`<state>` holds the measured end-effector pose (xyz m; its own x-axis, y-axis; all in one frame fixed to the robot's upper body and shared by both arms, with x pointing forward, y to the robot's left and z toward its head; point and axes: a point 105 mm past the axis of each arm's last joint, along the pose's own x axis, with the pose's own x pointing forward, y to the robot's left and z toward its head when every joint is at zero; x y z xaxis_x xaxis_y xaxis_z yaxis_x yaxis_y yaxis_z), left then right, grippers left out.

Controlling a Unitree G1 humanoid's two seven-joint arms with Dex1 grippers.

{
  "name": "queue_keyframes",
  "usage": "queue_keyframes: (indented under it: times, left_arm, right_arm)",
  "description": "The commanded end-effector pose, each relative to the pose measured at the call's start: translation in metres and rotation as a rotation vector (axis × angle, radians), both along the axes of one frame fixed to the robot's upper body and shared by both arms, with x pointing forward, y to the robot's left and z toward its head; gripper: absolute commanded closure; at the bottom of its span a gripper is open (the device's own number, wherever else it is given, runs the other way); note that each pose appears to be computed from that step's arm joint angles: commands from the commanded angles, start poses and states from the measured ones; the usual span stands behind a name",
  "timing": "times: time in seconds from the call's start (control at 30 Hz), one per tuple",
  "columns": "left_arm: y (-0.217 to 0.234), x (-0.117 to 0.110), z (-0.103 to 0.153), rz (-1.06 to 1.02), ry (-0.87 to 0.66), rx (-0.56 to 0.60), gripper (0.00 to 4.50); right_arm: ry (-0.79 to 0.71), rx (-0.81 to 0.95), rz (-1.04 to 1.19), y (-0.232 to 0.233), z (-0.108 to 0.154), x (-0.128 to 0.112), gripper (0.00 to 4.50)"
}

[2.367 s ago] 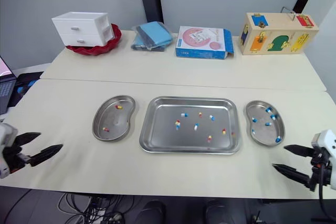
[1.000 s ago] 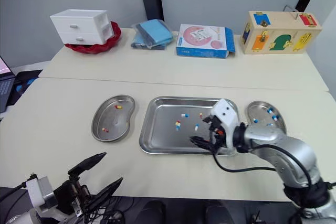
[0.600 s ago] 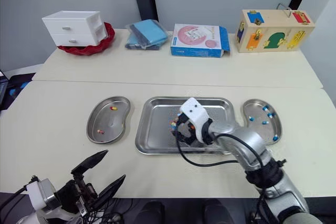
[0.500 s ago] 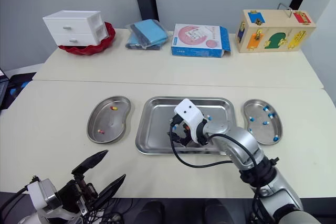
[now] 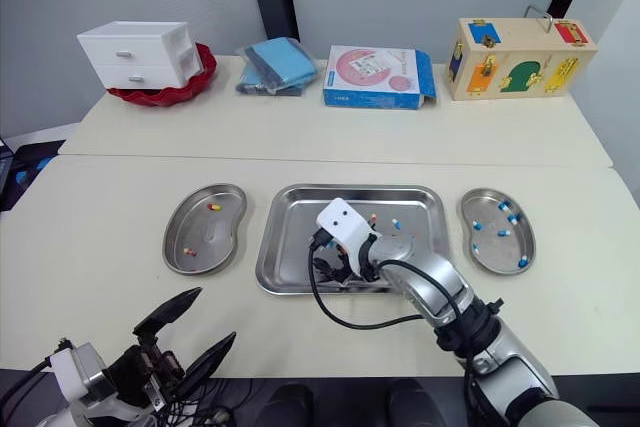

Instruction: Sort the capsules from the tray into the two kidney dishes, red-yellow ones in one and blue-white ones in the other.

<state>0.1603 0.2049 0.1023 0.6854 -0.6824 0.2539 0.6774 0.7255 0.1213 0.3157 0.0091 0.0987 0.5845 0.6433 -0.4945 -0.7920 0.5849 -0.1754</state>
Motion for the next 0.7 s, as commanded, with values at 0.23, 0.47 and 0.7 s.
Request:
queue_keyframes:
  times: [0.23,0.47,0.7]
  left_arm:
    - [-0.0009,-0.0016,0.0073,0.008,-0.025,0.012,0.00]
    - [-0.0039,0.0001,0.0123,0.006,-0.032,0.018,0.00]
    - [-0.0044,0.0022,0.0141,0.009,-0.033,0.026,0.00]
  right_arm:
    - [-0.002,0.003,-0.006,-0.0009,-0.0037,-0.0007,2.52]
    - [-0.004,0.003,-0.014,-0.0010,-0.0038,0.0008,4.12]
    - [-0.011,0.005,-0.011,-0.0014,-0.0031,0.0006,4.47]
